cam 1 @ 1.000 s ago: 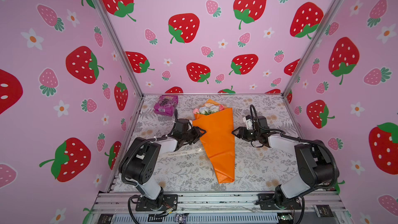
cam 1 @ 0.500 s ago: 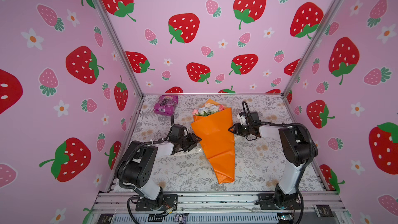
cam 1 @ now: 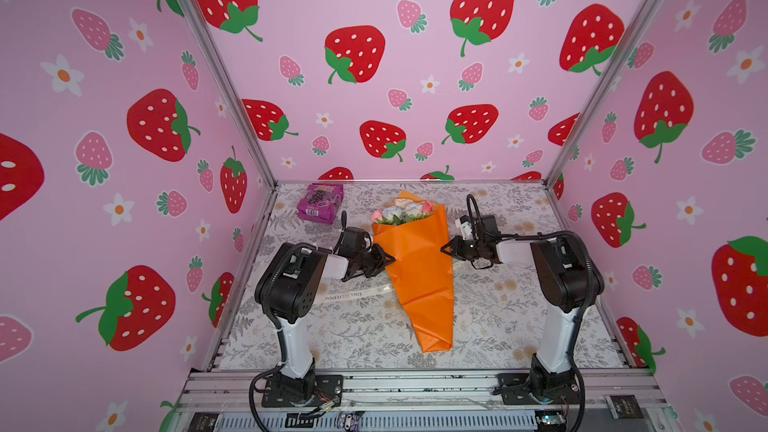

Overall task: Tie the bouquet of fake flowers
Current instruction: 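Return right gripper to the cone's side and grasp it while left gripper holds, then release the orange cone and move both grippers outward to the ribbon ends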

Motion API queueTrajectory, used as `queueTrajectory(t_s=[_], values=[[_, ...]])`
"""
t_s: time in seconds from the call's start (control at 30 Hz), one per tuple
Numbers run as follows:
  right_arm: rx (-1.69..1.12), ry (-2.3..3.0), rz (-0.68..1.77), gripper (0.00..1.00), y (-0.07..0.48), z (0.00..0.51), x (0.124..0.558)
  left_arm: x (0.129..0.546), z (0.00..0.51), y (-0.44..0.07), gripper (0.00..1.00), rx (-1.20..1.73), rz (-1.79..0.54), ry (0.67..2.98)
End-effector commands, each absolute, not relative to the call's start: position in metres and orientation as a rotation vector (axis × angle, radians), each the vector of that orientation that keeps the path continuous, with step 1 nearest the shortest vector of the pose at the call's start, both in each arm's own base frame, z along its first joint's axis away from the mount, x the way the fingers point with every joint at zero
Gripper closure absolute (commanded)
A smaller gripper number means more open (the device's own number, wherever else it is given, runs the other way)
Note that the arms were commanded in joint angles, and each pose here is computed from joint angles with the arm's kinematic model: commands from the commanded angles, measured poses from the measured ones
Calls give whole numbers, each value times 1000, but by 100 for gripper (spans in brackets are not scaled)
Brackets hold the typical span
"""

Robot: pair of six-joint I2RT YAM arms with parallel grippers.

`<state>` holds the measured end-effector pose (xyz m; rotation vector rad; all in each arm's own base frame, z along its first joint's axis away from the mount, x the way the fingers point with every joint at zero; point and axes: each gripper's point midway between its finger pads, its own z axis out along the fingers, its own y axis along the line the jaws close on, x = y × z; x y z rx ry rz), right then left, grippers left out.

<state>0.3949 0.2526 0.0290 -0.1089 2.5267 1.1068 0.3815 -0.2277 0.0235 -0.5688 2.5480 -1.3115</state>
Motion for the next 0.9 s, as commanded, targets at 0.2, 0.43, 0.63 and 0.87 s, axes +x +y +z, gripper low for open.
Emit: queueTrajectory(t_s=[0.2,0.43,0.63,0.87], values=[[-110,2482,1175,86,258,35,409,403,39,-237,87,-529,-1378,2479],[-46,2492,1090,77,236,40,408,378,49,-215,53,-534,-1283,2510],[-57,2490,1138,63,236,44,401,339,56,-183,31,-565,-1141,2570],[-63,2444,990,49,216,79,404,287,57,-118,34,-765,-763,2642]])
